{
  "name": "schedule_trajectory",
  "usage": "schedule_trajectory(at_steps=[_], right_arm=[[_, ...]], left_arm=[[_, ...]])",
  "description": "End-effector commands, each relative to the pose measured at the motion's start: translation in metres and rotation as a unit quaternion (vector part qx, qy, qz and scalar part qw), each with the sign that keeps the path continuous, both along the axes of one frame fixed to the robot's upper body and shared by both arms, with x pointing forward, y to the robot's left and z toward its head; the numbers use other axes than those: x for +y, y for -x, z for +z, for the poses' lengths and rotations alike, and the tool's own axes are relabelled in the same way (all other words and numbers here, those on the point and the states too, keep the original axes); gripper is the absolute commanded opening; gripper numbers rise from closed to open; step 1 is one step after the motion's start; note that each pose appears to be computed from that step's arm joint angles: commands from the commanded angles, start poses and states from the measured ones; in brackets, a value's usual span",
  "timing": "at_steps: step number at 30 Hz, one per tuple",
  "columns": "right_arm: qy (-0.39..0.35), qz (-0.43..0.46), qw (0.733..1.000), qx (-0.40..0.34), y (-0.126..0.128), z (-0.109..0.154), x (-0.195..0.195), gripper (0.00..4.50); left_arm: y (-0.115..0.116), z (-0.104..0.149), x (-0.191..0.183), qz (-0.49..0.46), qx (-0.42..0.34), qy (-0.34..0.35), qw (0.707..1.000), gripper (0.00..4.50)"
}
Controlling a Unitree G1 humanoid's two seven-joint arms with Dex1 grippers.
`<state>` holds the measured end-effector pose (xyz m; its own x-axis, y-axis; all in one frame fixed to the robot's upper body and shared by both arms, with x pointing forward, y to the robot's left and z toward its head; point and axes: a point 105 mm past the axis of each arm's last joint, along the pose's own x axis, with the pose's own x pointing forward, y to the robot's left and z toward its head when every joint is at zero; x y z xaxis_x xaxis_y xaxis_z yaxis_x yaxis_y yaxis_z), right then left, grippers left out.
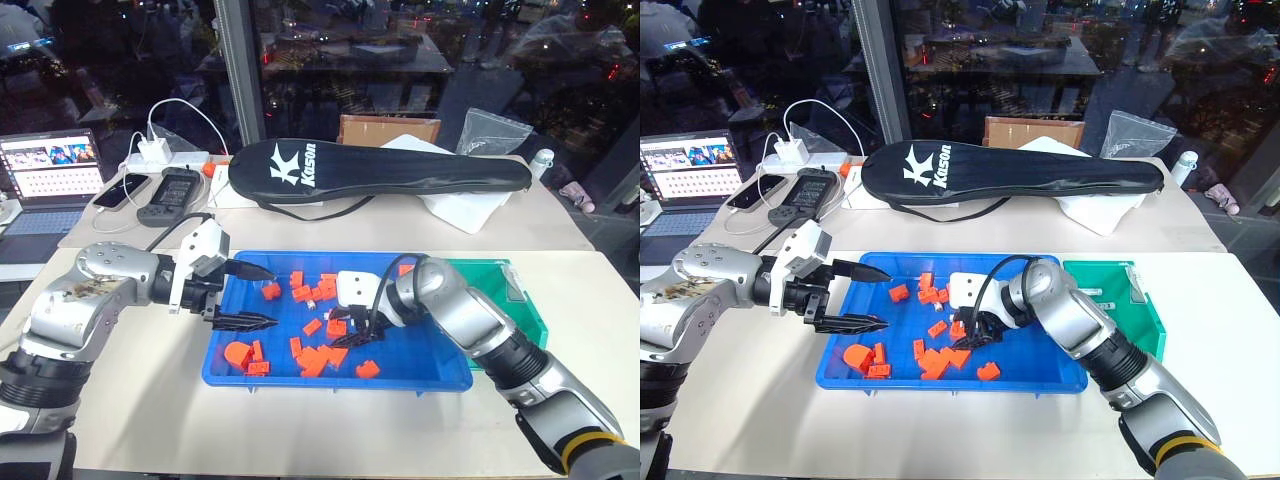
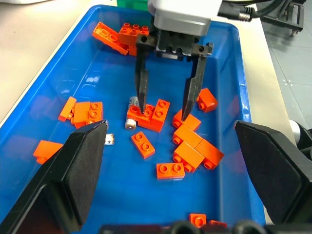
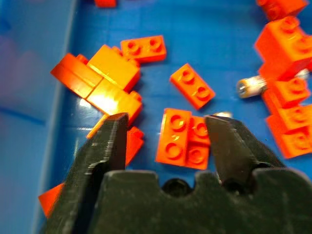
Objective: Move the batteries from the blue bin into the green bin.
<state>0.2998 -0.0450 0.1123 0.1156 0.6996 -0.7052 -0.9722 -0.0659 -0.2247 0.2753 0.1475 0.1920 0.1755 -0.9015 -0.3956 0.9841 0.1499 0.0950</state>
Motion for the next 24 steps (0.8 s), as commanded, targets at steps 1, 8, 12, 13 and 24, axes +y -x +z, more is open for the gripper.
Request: schedule_trajectory(at_steps=[1, 8, 12, 13, 24], right_arm=[[0.007, -0.007, 1.000, -0.013, -0.001, -0.001, -0.004, 0.92], [0.010, 0.006, 1.000, -0.023, 0.005, 0.018, -0.014, 0.64], [0.030, 0.029, 0.999, -0.019, 0.020, 0.042, -0.035, 0.64], [0.044, 0.033, 0.998, -0.014, 0.023, 0.041, -0.041, 0.64], [0.088, -0.046, 0.995, -0.030, 0.005, 0.031, -0.088, 2.38]], left_arm=[[0.001, 0.007, -0.004, -0.015, -0.021, -0.001, 1.000, 4.50], [0.001, 0.006, -0.004, -0.016, -0.023, -0.003, 1.000, 4.50], [0.000, 0.007, -0.005, -0.017, -0.024, -0.003, 1.000, 4.50], [0.000, 0.007, -0.005, -0.018, -0.024, -0.003, 1.000, 4.50], [-0.003, 0.007, -0.007, -0.018, -0.018, 0.004, 1.000, 4.50]])
